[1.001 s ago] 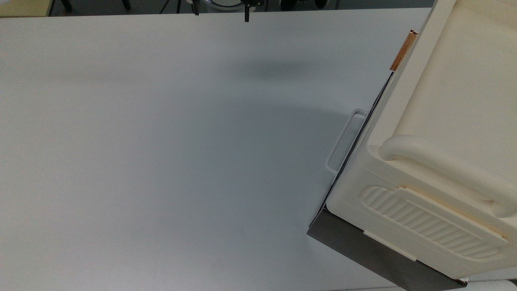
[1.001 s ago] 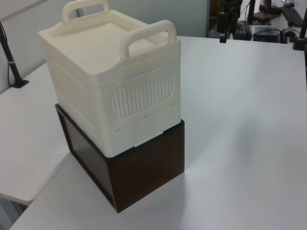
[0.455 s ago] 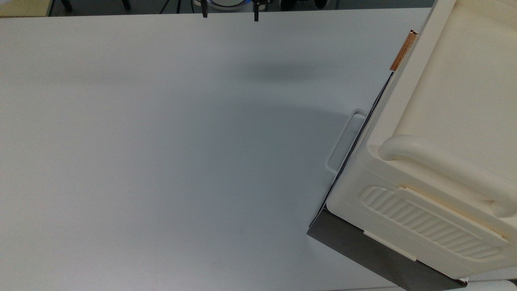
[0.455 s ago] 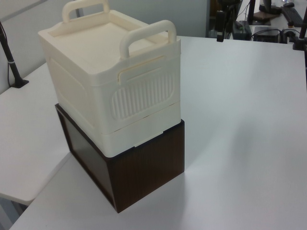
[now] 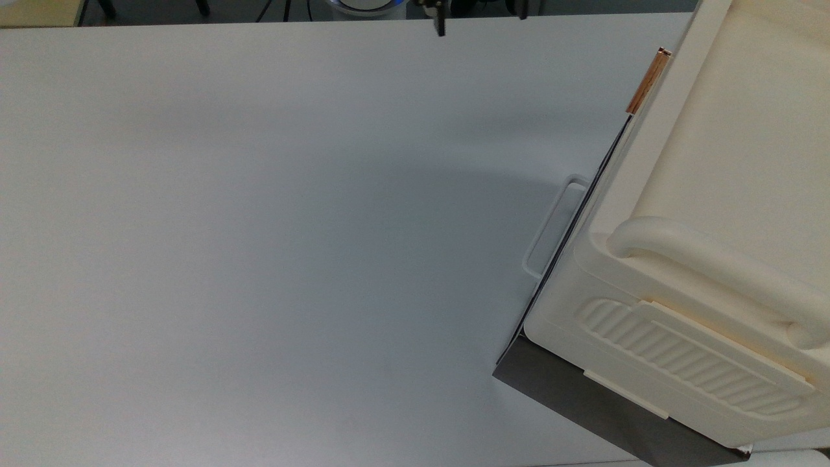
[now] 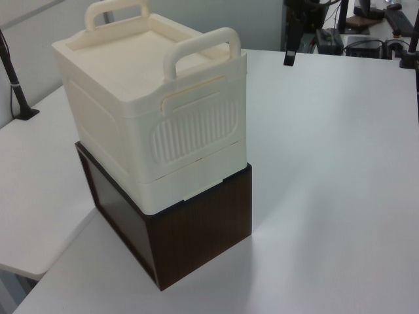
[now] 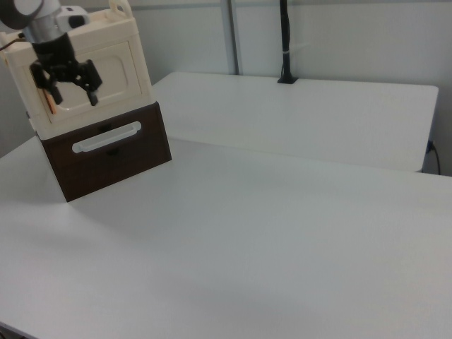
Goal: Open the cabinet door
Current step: 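Move the gripper to the orange handle strip on the cream door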
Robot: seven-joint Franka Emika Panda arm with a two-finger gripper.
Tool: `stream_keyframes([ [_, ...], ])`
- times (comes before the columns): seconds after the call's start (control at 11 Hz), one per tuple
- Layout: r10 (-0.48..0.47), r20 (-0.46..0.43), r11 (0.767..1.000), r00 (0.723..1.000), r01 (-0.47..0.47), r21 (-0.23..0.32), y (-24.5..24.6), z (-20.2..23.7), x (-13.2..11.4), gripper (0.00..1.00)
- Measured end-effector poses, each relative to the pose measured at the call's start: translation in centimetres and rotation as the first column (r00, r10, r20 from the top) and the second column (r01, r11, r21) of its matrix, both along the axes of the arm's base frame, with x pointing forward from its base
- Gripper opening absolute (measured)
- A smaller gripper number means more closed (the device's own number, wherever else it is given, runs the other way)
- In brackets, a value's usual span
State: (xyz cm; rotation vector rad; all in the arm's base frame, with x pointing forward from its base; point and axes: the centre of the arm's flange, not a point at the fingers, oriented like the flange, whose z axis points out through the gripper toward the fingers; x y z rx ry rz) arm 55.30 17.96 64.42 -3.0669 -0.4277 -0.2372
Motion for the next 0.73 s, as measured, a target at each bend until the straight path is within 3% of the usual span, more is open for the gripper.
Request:
stream_keyframes([
  [0.18, 0.183, 0.036, 0.983, 0.983, -0.183, -0.007, 4.6, -0.3, -0.3, 1.00],
  [0.36, 0.346, 0.098, 0.938, 0.933, -0.346, -0.019, 8.0, -0.4, -0.3, 1.00],
  [0.73, 0.483, 0.167, 0.870, 0.860, -0.492, 0.017, 10.1, -0.7, 1.1, 0.97],
])
